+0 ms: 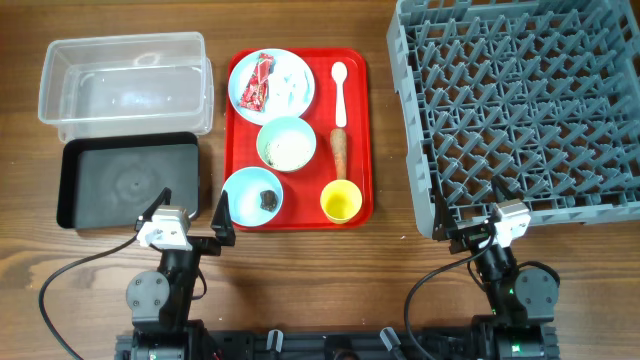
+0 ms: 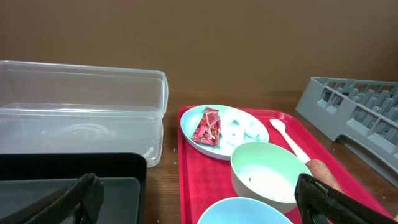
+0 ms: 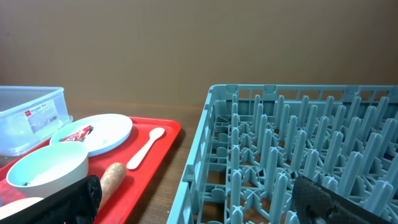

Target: Sort waste into correct bins and load items into the dishwasher rack

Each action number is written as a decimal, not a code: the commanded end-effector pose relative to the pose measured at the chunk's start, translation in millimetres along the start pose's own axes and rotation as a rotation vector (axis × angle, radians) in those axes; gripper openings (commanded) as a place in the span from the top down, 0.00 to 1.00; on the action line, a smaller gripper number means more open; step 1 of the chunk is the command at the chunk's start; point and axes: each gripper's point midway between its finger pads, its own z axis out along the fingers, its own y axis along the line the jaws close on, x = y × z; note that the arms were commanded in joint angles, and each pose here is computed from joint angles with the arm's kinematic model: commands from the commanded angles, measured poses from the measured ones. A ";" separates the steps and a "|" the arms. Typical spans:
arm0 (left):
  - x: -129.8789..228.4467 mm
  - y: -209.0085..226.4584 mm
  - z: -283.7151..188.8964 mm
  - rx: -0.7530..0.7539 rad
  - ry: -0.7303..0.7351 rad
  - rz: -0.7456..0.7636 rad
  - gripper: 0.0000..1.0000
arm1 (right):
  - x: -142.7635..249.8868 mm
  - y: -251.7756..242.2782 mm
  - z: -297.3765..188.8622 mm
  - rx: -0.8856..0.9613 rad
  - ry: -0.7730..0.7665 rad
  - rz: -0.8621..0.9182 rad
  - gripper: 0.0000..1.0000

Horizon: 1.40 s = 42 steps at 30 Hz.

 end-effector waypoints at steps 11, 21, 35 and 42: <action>2.1 2.5 0.1 -0.013 -0.003 -0.002 0.00 | -1.3 0.1 -0.2 0.003 -0.008 -0.013 0.00; 2.1 2.5 0.1 -0.012 -0.003 -0.002 0.00 | -2.4 0.3 -0.2 0.002 -0.012 -0.013 0.00; -15.6 -4.9 -0.6 0.026 -0.074 0.008 0.00 | -8.7 -6.2 -0.5 0.040 -0.038 -0.020 0.00; -34.4 -13.2 -3.3 0.068 -0.146 0.021 0.00 | -23.0 7.1 -1.6 -0.036 -0.089 -0.002 0.00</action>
